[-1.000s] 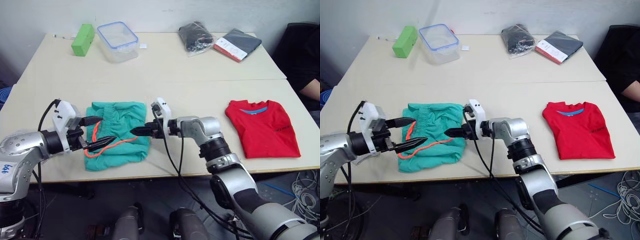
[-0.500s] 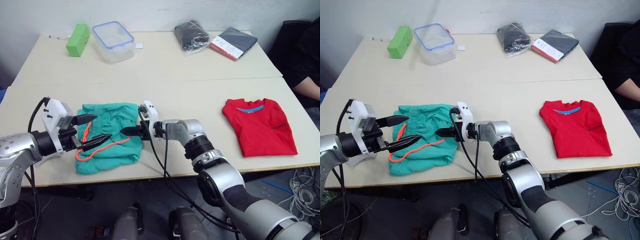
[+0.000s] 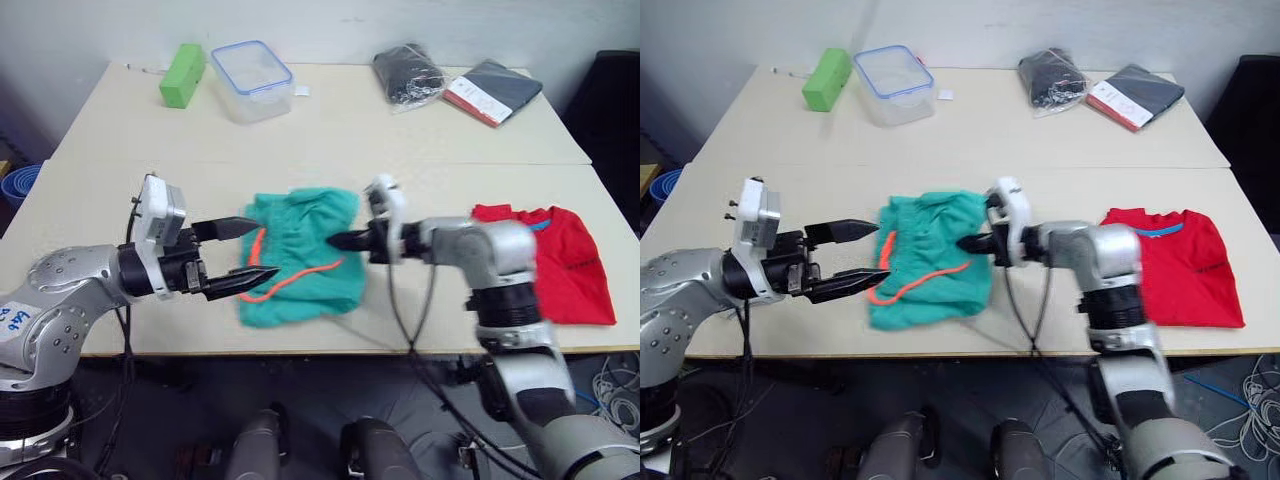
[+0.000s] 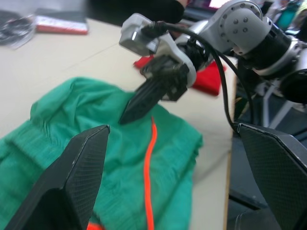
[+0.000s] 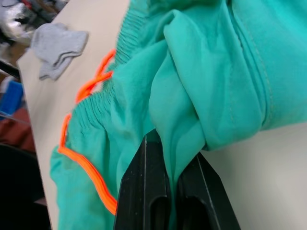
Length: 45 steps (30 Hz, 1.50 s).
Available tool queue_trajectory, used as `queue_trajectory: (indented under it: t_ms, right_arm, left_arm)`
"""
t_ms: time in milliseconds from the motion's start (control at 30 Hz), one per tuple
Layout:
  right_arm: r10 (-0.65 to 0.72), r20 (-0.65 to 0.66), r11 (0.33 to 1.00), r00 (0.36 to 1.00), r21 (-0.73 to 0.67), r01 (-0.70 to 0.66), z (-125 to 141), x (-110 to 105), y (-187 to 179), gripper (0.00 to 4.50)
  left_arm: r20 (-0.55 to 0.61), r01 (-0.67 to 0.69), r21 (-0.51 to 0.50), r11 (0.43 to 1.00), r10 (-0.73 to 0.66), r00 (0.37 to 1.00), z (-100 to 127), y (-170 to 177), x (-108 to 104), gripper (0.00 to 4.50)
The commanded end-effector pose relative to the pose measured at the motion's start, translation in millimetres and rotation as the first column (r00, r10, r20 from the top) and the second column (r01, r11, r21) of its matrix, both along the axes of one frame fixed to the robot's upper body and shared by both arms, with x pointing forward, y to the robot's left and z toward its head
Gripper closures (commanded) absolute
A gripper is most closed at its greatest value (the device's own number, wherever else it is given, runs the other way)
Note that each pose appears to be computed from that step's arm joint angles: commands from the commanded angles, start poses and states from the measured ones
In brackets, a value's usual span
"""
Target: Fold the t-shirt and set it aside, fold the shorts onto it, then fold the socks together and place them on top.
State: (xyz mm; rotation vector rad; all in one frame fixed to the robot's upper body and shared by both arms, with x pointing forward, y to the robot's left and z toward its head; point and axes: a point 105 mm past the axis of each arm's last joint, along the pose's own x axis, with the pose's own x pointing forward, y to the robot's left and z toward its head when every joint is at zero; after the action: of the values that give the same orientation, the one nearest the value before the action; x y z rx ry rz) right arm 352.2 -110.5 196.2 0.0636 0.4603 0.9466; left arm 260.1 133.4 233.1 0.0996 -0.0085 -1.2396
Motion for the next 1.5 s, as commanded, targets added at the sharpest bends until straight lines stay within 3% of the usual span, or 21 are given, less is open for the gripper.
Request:
queue_trajectory:
  t_ms: [33, 100, 200, 367, 467, 700, 800, 967, 1067, 1167, 1267, 1300, 1400, 1500]
  right_arm:
    - [-0.038, 0.093, 0.997, 0.995, -0.065, 0.044, 32, -18, -50, 4.48]
    - [-0.111, 0.115, 0.979, 0.987, -0.158, 0.129, 45, -26, -98, 4.48]
    - [-0.169, 0.139, 0.946, 0.976, -0.255, 0.200, 56, -32, -140, 4.48]
    - [-0.288, 0.213, 0.813, 0.934, -0.461, 0.356, 65, -37, -225, 4.48]
    - [-0.350, 0.251, 0.720, 0.903, -0.544, 0.430, 57, -34, -261, 4.48]
    - [-0.394, 0.303, 0.607, 0.868, -0.623, 0.493, 10, -21, -293, 4.48]
    - [-0.460, 0.403, 0.524, 0.791, -0.596, 0.608, 2, -18, -314, 3.84]
    - [-0.559, 0.498, 0.475, 0.663, -0.463, 0.748, 12, -24, -334, 2.11]
    - [-0.592, 0.523, 0.512, 0.614, -0.344, 0.787, 29, -32, -337, 0.96]
    - [-0.627, 0.571, 0.493, 0.529, -0.236, 0.838, 57, -44, -345, 0.04]
    - [-0.664, 0.584, 0.537, 0.467, -0.062, 0.841, 88, -44, -331, 0.04]
    - [-0.653, 0.575, 0.605, 0.492, 0.005, 0.797, 98, -40, -312, 0.04]
    - [-0.529, 0.548, 0.821, 0.648, 0.135, 0.555, 117, -33, -230, 0.04]
    - [-0.273, 0.547, 0.962, 0.791, 0.140, 0.235, 117, -41, -134, 0.04]
  left_arm:
    - [0.040, 0.051, 0.010, 0.999, -0.052, 0.998, 5, -12, -4, 0.00]
    - [0.042, 0.059, 0.025, 0.998, -0.060, 0.997, 1, -14, -2, 0.00]
    - [0.045, 0.060, 0.036, 0.998, -0.062, 0.997, -1, -14, 1, 0.00]
    - [0.067, 0.027, 0.037, 0.999, -0.029, 0.997, -2, -10, 7, 0.00]
    - [0.073, 0.020, 0.040, 0.999, -0.023, 0.997, -4, -9, 8, 0.00]
    - [0.089, 0.006, 0.052, 0.999, -0.011, 0.996, -9, -13, 10, 0.00]
    - [0.096, -0.002, 0.054, 0.999, -0.003, 0.995, -8, -13, 11, 0.00]
    - [0.101, -0.024, 0.062, 0.998, 0.017, 0.995, -7, -9, 15, 0.00]
    - [0.101, -0.036, 0.067, 0.997, 0.029, 0.994, -7, -5, 18, 0.00]
    - [0.100, -0.051, 0.073, 0.996, 0.044, 0.994, -7, -1, 22, 0.00]
    - [0.103, -0.083, 0.087, 0.993, 0.073, 0.992, -9, 6, 27, 0.00]
    - [0.105, -0.107, 0.095, 0.990, 0.097, 0.990, -10, 9, 31, 0.00]
    - [0.068, -0.240, 0.118, 0.964, 0.233, 0.970, -18, 22, 50, 0.00]
    - [0.102, -0.397, 0.146, 0.906, 0.385, 0.917, -20, 40, 65, 0.00]
